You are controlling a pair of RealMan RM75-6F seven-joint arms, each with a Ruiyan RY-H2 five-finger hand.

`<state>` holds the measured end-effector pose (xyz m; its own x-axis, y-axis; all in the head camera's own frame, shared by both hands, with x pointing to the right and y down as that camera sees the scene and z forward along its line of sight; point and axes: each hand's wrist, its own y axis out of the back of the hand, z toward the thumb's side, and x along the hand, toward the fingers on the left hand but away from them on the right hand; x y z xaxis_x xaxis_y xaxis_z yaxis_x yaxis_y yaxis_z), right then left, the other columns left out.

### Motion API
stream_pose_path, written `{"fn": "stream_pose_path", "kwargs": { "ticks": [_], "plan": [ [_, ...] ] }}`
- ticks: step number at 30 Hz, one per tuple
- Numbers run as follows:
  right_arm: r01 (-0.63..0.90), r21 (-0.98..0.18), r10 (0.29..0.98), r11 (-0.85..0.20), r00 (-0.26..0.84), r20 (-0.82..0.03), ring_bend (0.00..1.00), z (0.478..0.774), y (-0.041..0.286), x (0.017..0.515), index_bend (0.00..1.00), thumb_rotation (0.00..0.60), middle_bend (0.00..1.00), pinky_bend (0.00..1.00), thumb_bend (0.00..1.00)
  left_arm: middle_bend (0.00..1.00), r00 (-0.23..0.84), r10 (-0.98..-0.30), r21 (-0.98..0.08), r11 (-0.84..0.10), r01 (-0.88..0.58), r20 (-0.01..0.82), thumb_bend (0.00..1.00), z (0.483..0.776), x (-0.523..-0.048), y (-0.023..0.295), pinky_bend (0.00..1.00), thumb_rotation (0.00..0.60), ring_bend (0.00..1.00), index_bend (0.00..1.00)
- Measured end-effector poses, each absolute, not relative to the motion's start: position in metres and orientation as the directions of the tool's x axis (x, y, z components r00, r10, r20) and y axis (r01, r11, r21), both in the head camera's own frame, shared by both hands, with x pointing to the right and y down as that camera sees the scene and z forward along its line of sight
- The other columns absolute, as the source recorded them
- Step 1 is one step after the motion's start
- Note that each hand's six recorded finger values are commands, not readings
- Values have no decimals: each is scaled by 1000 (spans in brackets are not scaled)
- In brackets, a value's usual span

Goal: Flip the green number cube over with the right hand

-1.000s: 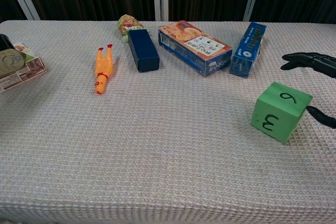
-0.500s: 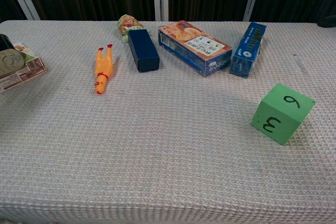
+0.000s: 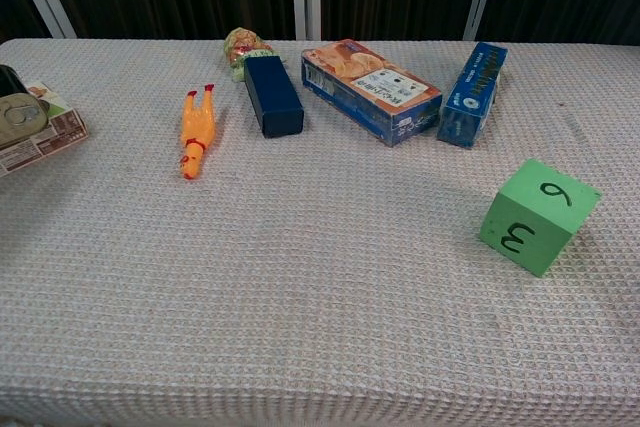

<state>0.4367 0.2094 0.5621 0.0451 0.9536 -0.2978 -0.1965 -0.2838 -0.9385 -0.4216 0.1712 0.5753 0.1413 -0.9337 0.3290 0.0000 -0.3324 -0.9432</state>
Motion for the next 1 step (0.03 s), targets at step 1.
{"fn": "stream_pose_path", "kwargs": {
  "ticks": [1],
  "plan": [
    [-198, -938, 956, -284, 23, -294, 0, 559, 212, 444, 0, 600, 0, 0, 303, 121, 120, -938, -946, -323, 26, 324, 136, 571, -430, 178, 207, 600, 96, 140]
  ]
}}
